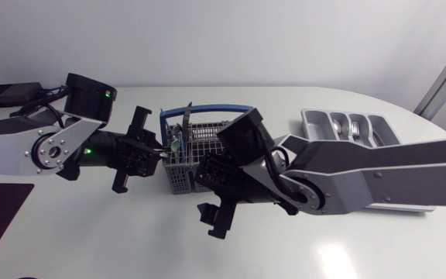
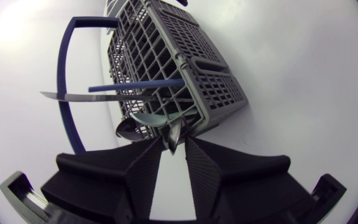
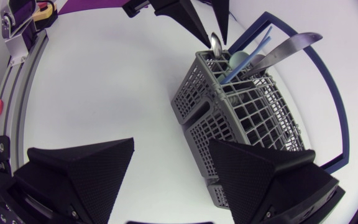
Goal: Unload the cutlery basket into the drawer organizer.
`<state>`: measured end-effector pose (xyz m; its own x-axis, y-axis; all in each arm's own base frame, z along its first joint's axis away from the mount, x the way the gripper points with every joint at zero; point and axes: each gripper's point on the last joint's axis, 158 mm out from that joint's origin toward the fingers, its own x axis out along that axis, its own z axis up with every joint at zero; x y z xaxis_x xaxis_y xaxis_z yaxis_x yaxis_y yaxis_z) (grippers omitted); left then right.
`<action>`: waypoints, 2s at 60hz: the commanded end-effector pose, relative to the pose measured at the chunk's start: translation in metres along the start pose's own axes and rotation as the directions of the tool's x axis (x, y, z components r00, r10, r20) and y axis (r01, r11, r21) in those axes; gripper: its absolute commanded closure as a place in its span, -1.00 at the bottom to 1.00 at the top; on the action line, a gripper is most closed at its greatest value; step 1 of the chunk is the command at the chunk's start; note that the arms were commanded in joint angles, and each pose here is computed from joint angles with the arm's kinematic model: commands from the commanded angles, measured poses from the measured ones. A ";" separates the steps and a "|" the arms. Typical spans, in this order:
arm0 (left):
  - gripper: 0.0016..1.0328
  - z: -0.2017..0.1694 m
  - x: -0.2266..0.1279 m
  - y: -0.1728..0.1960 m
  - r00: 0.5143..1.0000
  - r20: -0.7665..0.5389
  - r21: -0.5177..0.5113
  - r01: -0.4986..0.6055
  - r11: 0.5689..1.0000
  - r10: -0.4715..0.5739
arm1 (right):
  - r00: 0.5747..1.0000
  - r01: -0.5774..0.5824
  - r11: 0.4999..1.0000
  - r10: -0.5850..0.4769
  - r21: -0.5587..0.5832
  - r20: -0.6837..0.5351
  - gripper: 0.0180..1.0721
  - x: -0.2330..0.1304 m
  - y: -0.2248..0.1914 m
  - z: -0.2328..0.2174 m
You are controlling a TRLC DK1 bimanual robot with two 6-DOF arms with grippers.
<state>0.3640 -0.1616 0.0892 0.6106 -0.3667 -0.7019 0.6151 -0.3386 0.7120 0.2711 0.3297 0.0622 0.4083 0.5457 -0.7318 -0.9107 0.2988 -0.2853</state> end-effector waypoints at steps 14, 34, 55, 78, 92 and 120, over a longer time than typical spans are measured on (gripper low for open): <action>0.71 0.001 0.008 0.008 1.000 -0.023 -0.018 0.005 1.000 -0.006 | 1.000 -0.016 1.000 0.016 -0.017 -0.022 -0.66 0.007 0.008 -0.007; 0.93 0.005 0.005 0.014 1.000 -0.017 -0.072 0.012 0.997 -0.013 | 1.000 -0.017 1.000 0.017 -0.017 -0.023 -0.66 0.008 0.008 -0.008; 0.93 0.010 -0.012 0.026 1.000 -0.003 -0.075 -0.011 0.997 0.010 | 1.000 -0.016 1.000 0.016 -0.018 -0.019 -0.65 0.006 0.009 -0.008; 0.93 0.016 -0.063 0.059 0.994 0.012 -0.082 -0.109 0.991 0.111 | 1.000 -0.013 0.999 0.013 -0.037 0.001 -0.66 -0.003 0.015 0.004; 0.93 0.021 -0.078 0.068 0.987 0.017 -0.100 -0.155 0.983 0.157 | 1.000 -0.003 0.999 0.004 -0.040 0.005 -0.66 -0.011 0.019 0.004; 0.93 0.016 -0.136 0.108 0.944 -0.019 -0.442 -0.304 0.844 0.330 | 0.988 0.082 0.997 -0.080 -0.012 0.135 -0.65 -0.067 0.000 0.033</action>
<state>0.3398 -0.1680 0.2288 0.7481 -0.4407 -0.4961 0.5802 0.0714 0.8114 0.2510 0.3301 0.1285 0.4712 0.6280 -0.6193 -0.8815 0.3111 -0.3552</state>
